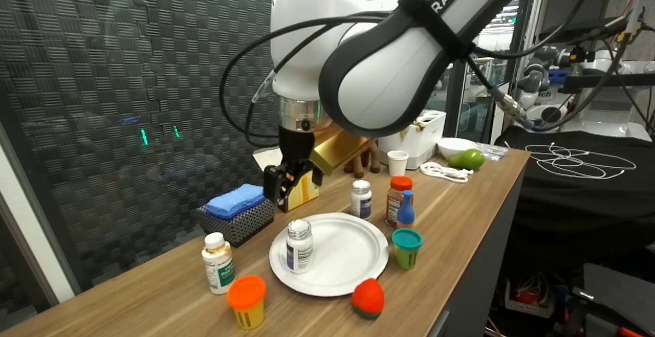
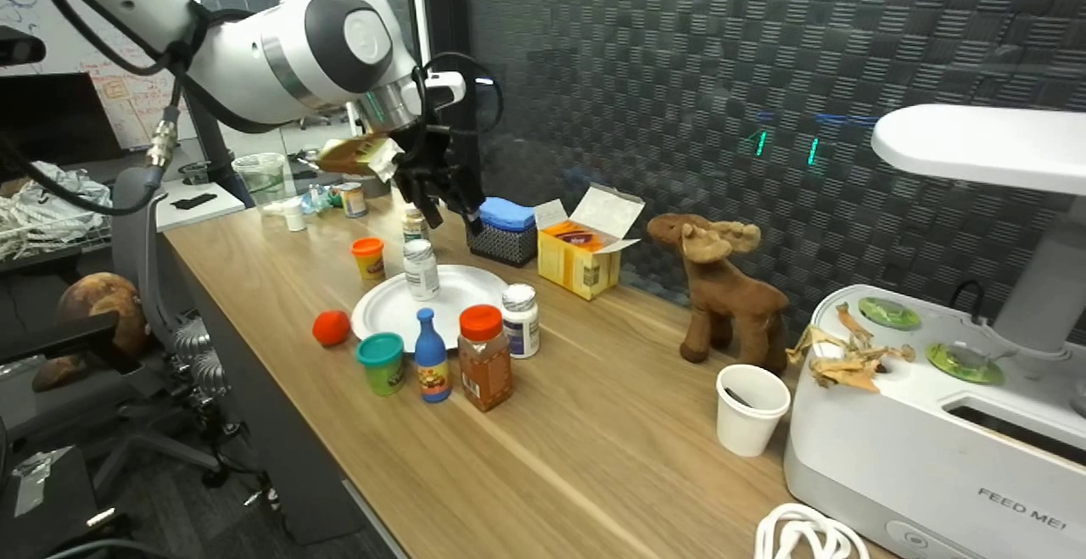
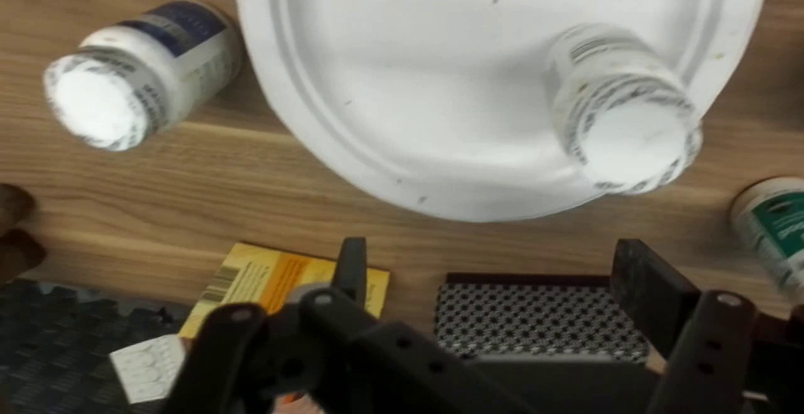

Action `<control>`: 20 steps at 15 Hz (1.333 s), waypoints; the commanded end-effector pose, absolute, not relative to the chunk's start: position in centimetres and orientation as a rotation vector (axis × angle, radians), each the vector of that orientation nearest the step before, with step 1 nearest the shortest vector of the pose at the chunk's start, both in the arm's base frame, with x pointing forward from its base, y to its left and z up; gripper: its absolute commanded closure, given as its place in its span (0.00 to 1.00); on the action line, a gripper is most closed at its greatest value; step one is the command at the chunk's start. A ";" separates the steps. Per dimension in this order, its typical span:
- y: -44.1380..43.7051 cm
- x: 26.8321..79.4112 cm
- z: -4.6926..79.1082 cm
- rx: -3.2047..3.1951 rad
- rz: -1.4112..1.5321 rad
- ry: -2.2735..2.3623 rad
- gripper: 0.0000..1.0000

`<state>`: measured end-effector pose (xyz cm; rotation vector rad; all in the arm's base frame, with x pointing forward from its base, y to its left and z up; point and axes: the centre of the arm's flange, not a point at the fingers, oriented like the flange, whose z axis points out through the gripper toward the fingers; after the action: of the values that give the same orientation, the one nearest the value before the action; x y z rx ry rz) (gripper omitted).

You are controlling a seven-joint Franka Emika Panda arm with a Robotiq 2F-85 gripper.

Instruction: Put the bottles and the red object on the plate

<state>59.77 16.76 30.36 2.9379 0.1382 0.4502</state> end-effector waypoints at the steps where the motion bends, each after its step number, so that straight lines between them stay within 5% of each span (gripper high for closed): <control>1: 13.2 62.2 32.3 2.856 0.478 0.028 0.00; 20: 3.0 62.3 27.9 2.924 0.077 -0.297 0.00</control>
<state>61.57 3.09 27.77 2.8949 -0.2523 0.0785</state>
